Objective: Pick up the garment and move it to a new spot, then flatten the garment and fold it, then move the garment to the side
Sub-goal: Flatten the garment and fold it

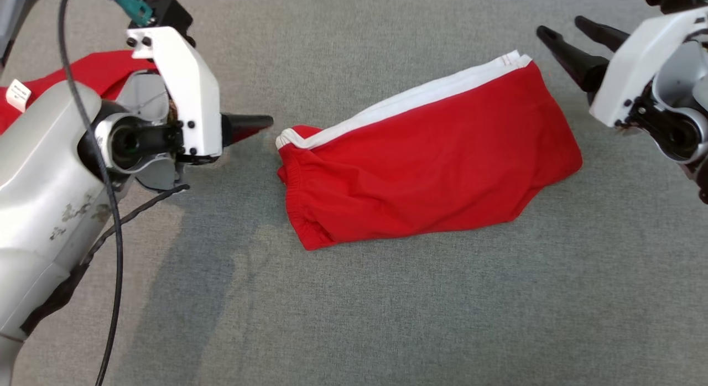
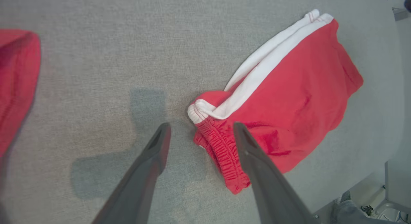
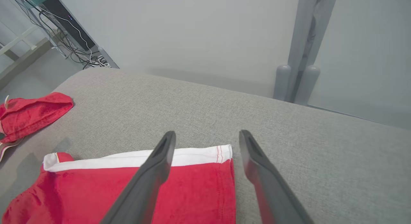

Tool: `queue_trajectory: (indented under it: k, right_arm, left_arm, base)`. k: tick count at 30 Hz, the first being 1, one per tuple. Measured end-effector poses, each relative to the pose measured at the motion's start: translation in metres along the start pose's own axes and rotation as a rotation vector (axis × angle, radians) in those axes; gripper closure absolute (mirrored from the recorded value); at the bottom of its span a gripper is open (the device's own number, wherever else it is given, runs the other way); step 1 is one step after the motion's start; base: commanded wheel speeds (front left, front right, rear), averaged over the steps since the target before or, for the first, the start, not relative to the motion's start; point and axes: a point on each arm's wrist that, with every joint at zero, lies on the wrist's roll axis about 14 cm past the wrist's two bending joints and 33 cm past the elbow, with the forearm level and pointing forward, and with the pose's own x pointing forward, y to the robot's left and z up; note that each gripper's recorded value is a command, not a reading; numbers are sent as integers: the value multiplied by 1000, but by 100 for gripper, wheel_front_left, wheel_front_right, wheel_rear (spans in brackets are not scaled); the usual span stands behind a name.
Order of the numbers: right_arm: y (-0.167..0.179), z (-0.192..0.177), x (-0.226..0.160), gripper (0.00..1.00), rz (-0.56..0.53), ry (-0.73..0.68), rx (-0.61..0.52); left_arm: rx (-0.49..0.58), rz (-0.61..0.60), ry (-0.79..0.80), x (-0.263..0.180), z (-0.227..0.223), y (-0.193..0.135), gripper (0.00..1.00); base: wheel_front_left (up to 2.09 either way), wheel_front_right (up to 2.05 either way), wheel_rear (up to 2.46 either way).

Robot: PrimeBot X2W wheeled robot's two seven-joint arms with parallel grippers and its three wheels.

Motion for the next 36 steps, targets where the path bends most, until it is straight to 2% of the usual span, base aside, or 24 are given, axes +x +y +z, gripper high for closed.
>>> queue_trajectory:
  k: [2,4,9,14,16,21,24,29,36]
  right_arm:
    - [-6,8,-8,0,-22,-41,-45]
    - [-6,9,-13,0,-31,-70,-44]
    - [-10,-2,-22,0,-62,-85,-24]
    - [-9,-31,-24,0,-76,-35,25]
    - [-9,-37,-24,0,-77,-18,38]
    - [-10,-64,-23,0,-98,69,128]
    - [-18,-71,-19,0,-120,104,174]
    - [-21,-88,-11,0,-128,193,188]
    - [-20,-109,-4,0,-130,302,237]
  left_arm:
    - [56,5,-97,-7,12,0,0]
    - [89,5,-155,-11,13,1,0]
    - [97,-38,-284,-19,8,-3,0]
    - [105,-26,-508,-39,18,0,0]
    - [106,-23,-549,-43,18,0,0]
    - [125,-4,-732,-62,13,-2,0]
    - [149,-2,-804,-67,4,-9,0]
    - [135,24,-889,-72,-17,-10,0]
    - [70,45,-970,-79,-41,-12,0]
  base:
    - [0,0,0]
    - [0,0,0]
    - [0,0,0]
    - [0,0,0]
    - [0,0,0]
    - [0,0,0]
    - [0,0,0]
    - [0,0,0]
    - [0,0,0]
